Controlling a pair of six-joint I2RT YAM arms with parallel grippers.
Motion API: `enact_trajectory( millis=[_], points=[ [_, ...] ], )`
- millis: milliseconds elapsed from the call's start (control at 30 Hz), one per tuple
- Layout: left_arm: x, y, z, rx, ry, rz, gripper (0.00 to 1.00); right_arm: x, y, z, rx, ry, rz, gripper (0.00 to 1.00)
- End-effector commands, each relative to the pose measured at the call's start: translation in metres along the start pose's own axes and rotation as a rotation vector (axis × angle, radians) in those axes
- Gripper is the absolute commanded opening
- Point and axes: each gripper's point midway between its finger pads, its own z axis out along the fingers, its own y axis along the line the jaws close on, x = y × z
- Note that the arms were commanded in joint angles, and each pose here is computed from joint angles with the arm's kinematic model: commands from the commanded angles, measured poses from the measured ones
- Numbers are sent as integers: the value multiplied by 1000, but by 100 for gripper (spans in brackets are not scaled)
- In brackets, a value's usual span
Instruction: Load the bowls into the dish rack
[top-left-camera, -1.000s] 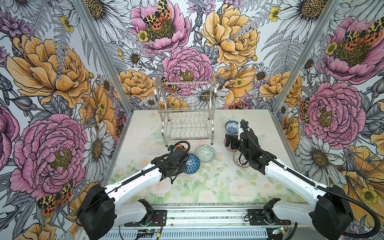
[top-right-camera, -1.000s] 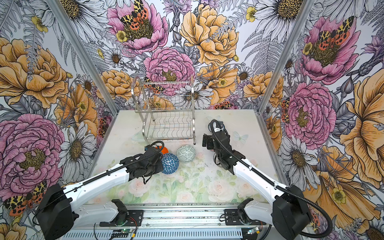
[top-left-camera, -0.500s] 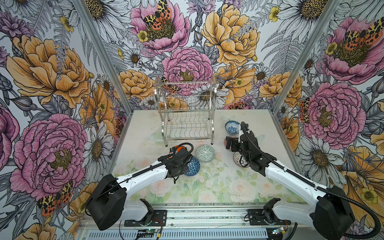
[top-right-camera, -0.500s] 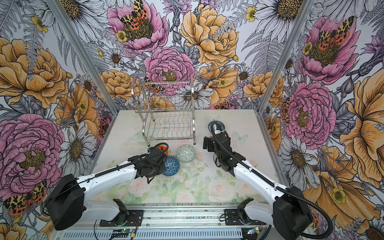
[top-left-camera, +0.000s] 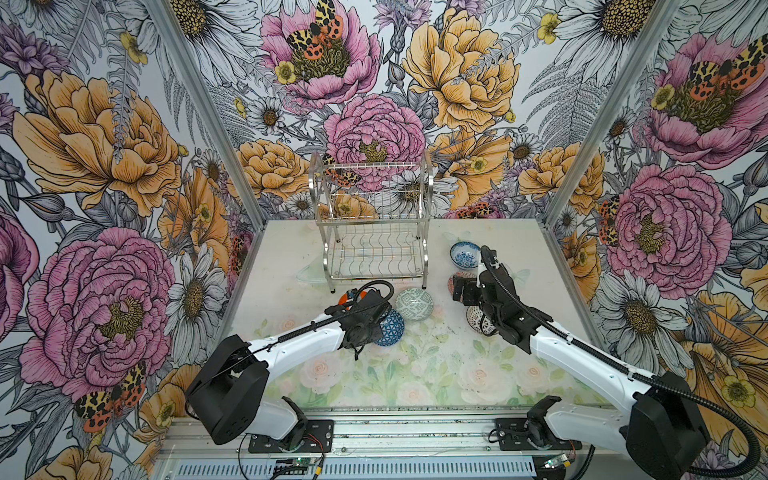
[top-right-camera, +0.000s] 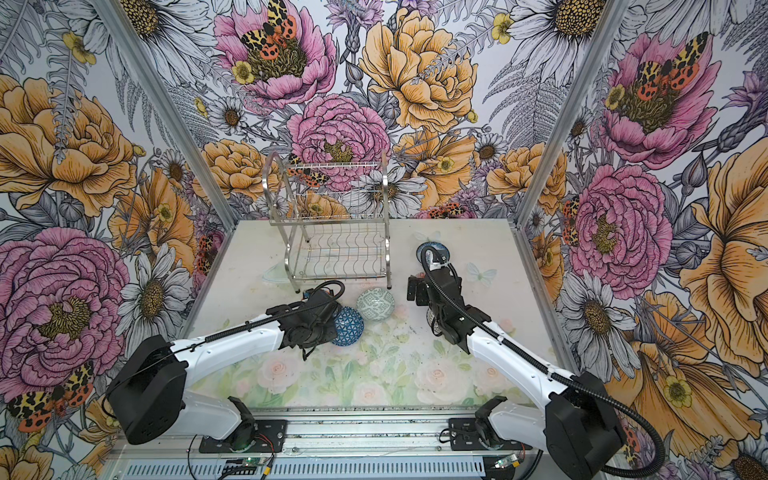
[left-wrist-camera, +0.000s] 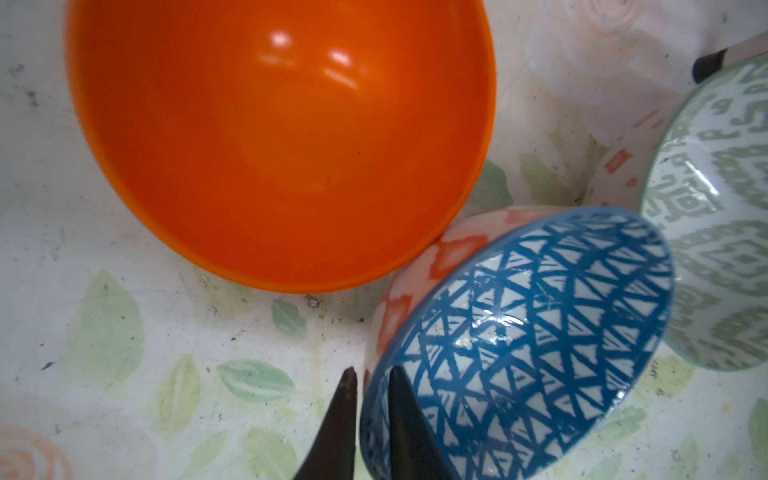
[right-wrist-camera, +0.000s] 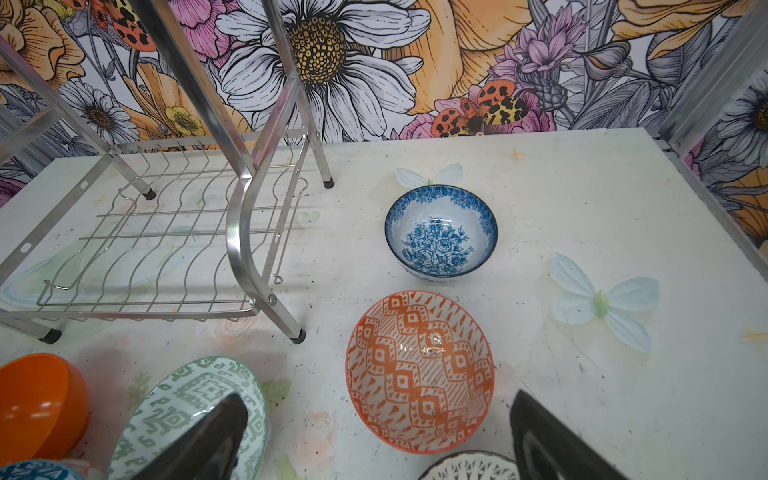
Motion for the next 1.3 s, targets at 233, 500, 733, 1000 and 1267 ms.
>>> enact_trajectory(
  millis=[233,500,733,1000,1267],
  points=[
    [-19,2,-16,50,-61,-35,32,1,-3,1,13,0,10,99],
    [-40,12,-39,81,-116,-63,43,5,1,2,-3,16,-10,99],
    [-70,26,-76,176,-206,-132,61,9,29,5,-94,49,-53,99],
    [-96,60,-102,229,-282,-232,99,31,102,4,-219,97,-241,99],
    [-103,76,-100,349,-259,-369,99,74,204,-8,-379,137,-466,96]
  ],
)
